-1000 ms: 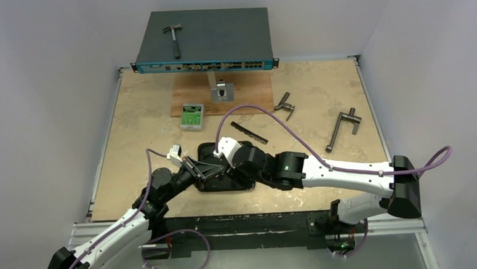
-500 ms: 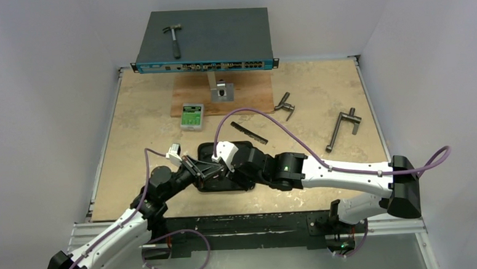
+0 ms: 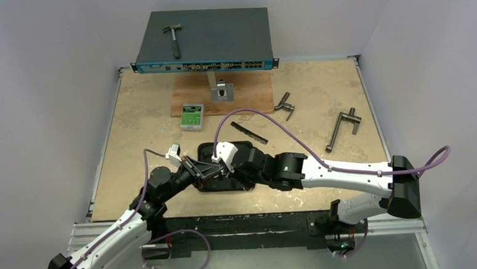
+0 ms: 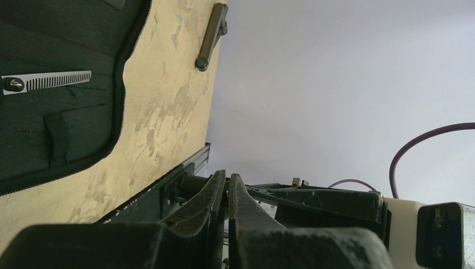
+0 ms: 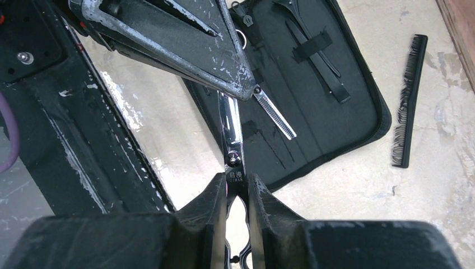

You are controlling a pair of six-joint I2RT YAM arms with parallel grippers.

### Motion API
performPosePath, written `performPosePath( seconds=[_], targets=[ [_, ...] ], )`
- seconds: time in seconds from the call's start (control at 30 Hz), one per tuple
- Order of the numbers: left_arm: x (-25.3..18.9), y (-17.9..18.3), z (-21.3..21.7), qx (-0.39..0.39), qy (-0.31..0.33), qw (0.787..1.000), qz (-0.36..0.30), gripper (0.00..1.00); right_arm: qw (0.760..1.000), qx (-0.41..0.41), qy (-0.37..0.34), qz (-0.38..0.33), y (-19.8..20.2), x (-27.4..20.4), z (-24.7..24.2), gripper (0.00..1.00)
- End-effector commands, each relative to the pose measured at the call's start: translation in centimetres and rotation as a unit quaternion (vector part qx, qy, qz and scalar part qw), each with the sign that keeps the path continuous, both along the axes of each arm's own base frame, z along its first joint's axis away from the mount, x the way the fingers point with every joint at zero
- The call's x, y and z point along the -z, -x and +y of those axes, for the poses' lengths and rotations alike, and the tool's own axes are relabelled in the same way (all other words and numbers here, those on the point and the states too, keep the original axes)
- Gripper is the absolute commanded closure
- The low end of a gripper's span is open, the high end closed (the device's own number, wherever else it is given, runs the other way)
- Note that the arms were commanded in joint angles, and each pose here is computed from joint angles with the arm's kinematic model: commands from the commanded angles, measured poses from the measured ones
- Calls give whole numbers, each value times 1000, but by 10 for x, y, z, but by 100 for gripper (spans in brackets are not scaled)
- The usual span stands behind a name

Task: Sort the hair-cutting tools
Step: Pick up the scissors from the center of the board.

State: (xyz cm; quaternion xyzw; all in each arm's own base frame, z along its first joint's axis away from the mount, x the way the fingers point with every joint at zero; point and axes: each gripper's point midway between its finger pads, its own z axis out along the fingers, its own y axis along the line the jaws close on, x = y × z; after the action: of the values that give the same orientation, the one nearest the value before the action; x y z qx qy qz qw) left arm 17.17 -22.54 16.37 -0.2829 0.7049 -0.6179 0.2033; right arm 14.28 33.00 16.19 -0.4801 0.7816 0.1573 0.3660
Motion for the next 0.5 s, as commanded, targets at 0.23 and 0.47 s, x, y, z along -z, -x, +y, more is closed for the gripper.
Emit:
performPosePath(
  seconds=[0.23,0.47],
  targets=[
    [-23,-4,0,-3,17,999,-39,87,1000,5,2,-1,-1,-5,2,100],
    [-17,-1,8,-8,-52,997,-53,50,999,20,34,2,-1,-9,-15,100]
  ],
)
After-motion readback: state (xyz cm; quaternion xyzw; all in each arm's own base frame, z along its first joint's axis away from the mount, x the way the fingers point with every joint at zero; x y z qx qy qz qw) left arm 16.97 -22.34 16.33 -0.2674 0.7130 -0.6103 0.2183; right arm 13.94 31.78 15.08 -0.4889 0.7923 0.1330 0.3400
